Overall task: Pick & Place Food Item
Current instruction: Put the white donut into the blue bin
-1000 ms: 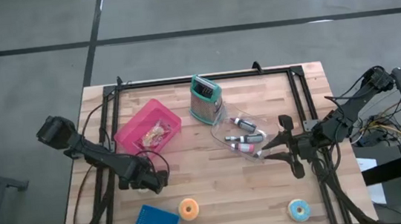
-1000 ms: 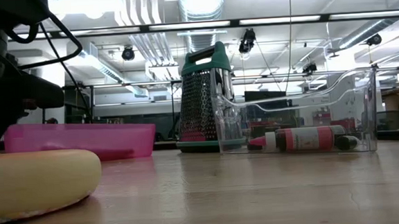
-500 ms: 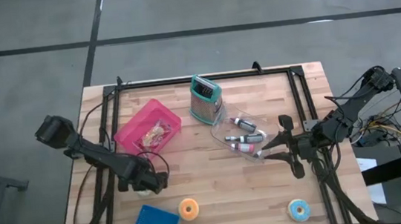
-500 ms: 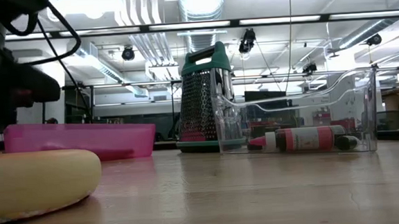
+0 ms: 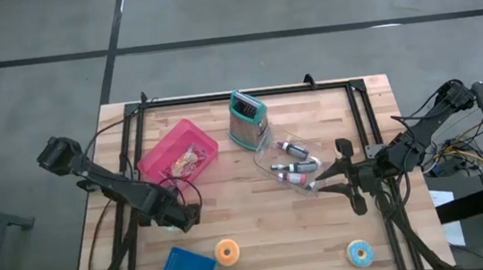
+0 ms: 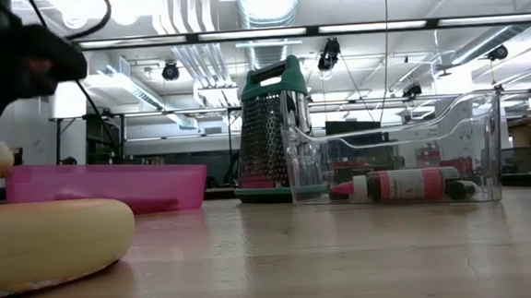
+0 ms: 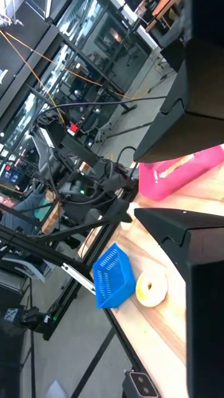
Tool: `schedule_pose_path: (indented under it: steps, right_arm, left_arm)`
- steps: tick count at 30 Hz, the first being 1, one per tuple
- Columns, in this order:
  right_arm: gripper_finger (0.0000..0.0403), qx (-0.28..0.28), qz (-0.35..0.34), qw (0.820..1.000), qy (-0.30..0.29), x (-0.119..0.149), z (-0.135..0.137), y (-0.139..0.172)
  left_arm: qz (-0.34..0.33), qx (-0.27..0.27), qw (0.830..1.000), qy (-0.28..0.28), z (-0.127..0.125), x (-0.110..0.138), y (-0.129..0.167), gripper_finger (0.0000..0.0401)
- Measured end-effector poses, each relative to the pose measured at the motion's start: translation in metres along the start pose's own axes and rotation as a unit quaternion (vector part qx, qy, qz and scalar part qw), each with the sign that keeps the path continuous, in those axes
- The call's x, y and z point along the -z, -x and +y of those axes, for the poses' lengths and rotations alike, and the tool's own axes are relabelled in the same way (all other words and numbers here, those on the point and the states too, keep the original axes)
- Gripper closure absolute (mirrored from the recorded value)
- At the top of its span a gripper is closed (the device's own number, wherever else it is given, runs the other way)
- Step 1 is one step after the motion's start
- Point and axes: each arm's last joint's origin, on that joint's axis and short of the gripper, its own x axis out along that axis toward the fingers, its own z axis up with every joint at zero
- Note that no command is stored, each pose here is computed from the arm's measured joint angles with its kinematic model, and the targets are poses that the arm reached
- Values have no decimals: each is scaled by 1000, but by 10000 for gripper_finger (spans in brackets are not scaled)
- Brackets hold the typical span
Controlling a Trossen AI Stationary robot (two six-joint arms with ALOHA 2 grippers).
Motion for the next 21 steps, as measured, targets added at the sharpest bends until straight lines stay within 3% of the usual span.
schedule_pose_path:
  steps: [11, 18, 21]
  right_arm:
    - [280, 0, 0, 1000, 0, 0, 0, 0]
    - [280, 0, 0, 1000, 0, 0, 0, 0]
    - [280, 0, 0, 1000, 0, 0, 0, 0]
  left_arm:
    - [-7, 96, 987, -126, -24, 13, 41, 342]
    - [-7, 176, 965, -193, -36, 26, 55, 341]
    - [-15, 194, 947, -254, -38, 30, 55, 341]
